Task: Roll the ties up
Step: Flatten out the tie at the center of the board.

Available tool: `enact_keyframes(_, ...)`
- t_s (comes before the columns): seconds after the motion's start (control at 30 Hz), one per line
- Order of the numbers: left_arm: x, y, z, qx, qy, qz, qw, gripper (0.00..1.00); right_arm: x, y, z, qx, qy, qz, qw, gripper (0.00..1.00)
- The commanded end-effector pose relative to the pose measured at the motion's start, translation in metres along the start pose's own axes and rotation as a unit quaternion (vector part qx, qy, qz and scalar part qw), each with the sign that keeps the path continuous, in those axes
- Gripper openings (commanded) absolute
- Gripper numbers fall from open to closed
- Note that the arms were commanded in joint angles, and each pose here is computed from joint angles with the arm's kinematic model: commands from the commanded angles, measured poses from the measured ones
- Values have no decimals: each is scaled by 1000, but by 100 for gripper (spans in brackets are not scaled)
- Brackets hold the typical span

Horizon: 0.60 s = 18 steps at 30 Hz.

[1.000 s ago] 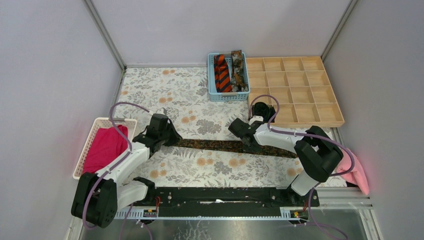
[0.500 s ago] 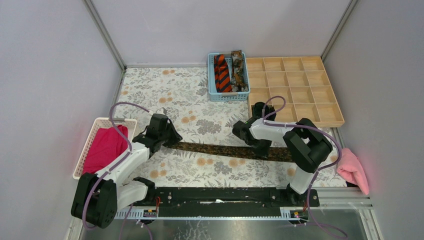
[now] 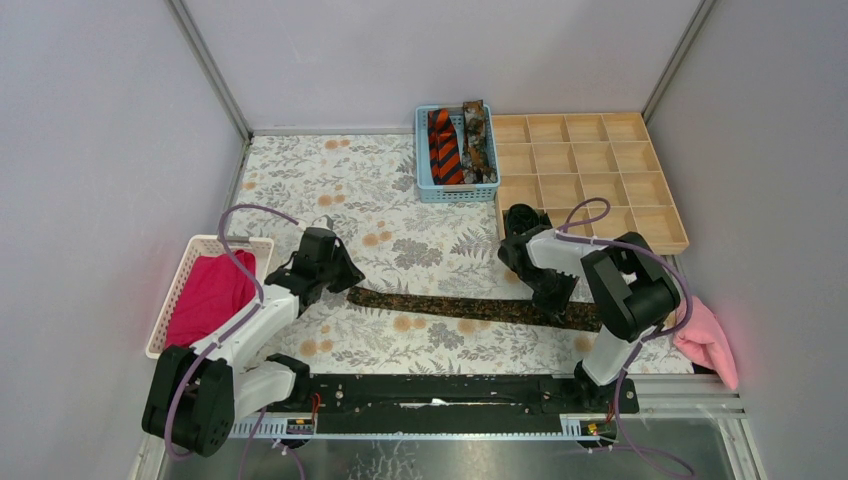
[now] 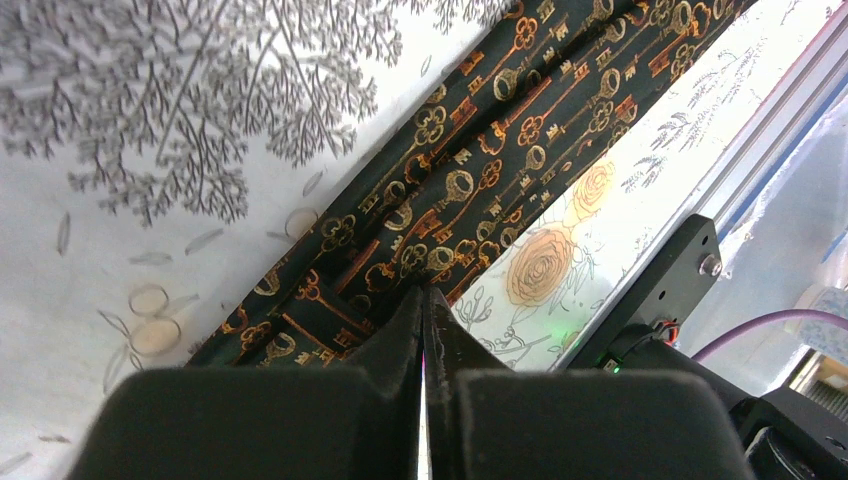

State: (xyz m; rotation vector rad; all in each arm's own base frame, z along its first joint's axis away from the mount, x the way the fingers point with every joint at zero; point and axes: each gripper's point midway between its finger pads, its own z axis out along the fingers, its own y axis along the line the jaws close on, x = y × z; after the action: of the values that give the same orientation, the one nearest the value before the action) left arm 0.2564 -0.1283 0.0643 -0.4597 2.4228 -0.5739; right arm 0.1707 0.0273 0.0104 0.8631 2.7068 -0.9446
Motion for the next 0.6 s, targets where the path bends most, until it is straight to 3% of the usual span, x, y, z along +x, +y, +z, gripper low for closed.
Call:
enact_keyframes(0.0,-3,1,5,5,-8,6,1000,1,-25,23,7,-17,-29,36,999,0)
enact_keyframes(0.43,-2,2,13,2,0,5,1000,0,-71,60,-2,-76,-77,26,994,0)
enact_keyframes(0.57,0,3,15,-1,3,4,1000,0,-91,60,-9,-60,-95,26,993,0)
